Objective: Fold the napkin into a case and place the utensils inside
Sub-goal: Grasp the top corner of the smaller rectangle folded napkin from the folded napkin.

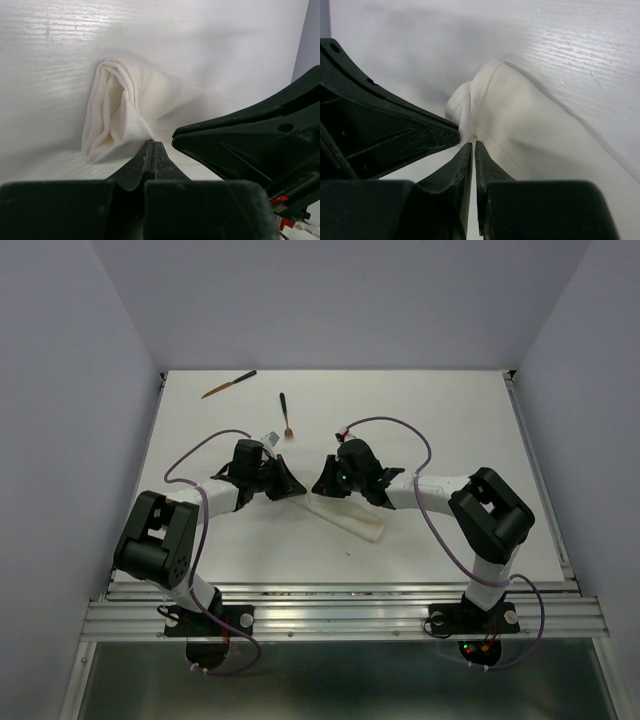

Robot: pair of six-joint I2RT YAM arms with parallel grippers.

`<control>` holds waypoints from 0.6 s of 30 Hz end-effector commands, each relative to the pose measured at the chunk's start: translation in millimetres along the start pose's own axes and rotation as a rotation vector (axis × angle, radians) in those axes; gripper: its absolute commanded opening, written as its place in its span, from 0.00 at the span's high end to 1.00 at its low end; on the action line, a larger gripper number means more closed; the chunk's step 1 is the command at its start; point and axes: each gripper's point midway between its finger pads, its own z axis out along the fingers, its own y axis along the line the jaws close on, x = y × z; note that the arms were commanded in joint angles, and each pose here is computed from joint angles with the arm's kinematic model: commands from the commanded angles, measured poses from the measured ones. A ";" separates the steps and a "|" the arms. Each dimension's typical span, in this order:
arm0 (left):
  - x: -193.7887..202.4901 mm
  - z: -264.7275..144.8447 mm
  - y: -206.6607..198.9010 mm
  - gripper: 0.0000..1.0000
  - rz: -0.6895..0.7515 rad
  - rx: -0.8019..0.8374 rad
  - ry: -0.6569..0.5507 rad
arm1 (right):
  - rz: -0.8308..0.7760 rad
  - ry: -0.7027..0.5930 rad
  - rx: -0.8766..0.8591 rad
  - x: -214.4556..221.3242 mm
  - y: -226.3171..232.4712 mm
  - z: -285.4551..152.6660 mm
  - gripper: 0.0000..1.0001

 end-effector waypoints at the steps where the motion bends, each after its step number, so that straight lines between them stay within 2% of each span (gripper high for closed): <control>1: -8.9 -3.4 -16.3 1.00 0.037 0.053 -0.024 | -0.023 -0.027 0.040 -4.2 -5.3 1.2 0.89; 12: -6.4 5.5 -11.2 1.00 0.015 0.047 0.000 | -0.022 0.098 0.059 28.4 -23.9 21.9 0.90; 18: -5.2 13.8 -5.3 1.00 0.000 0.034 0.019 | -0.004 0.112 0.074 35.7 -31.6 28.6 0.91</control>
